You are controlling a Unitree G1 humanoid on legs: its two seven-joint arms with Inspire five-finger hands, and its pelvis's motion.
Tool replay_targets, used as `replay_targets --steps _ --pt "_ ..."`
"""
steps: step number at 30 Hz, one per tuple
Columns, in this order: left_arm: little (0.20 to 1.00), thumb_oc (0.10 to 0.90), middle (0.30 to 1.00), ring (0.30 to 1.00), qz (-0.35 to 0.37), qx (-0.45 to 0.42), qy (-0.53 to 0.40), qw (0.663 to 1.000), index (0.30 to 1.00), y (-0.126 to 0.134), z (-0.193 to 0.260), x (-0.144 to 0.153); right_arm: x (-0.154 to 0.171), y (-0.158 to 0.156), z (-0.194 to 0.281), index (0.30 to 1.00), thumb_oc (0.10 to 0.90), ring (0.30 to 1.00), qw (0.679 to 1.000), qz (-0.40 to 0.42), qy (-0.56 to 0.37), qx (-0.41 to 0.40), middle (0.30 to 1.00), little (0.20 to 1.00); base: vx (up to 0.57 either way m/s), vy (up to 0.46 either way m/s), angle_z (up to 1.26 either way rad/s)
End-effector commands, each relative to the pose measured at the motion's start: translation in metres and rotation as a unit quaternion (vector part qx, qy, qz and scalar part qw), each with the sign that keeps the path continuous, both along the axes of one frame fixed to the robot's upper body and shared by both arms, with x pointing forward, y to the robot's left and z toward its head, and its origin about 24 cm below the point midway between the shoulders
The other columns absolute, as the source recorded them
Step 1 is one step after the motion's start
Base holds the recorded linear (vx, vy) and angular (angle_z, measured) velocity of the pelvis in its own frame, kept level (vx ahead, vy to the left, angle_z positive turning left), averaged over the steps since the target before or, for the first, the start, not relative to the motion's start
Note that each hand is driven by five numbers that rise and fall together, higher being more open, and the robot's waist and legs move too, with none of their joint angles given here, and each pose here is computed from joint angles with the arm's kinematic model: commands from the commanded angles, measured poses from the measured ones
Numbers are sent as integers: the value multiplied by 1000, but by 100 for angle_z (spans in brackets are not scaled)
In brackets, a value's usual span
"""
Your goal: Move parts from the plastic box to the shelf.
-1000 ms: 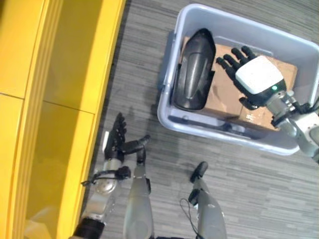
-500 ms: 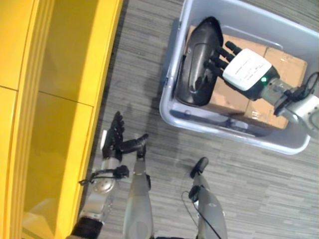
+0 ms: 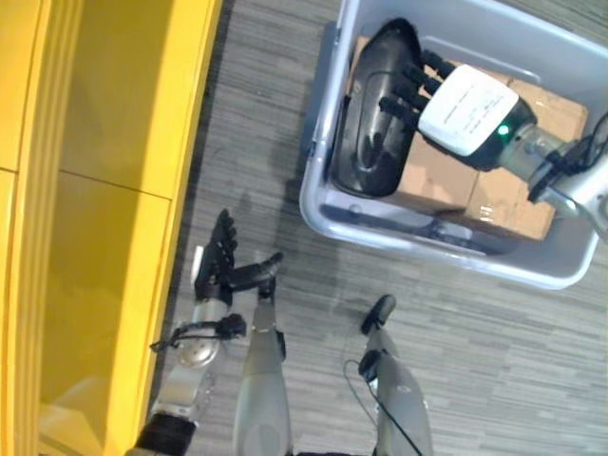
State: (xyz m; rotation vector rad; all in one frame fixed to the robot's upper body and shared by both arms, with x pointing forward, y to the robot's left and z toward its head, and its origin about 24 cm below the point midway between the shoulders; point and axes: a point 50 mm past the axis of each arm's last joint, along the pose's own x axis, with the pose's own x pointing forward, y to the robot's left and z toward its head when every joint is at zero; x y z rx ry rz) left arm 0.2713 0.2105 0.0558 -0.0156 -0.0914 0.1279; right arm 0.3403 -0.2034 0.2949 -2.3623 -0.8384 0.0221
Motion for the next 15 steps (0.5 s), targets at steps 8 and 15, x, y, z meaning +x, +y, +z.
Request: replay_targets --steps 8,15 --pt "1000 900 1000 1000 -1 9 -93 996 1000 4 32 -5 -10 -8 59 1000 900 1000 995 -19 -99 -12 1000 1000 0 0 0" --pt "1000 900 1000 1000 2 7 -99 995 1000 5 34 -5 -6 -7 63 1000 900 1000 994 -29 -98 -27 1000 1000 5 -1 0"
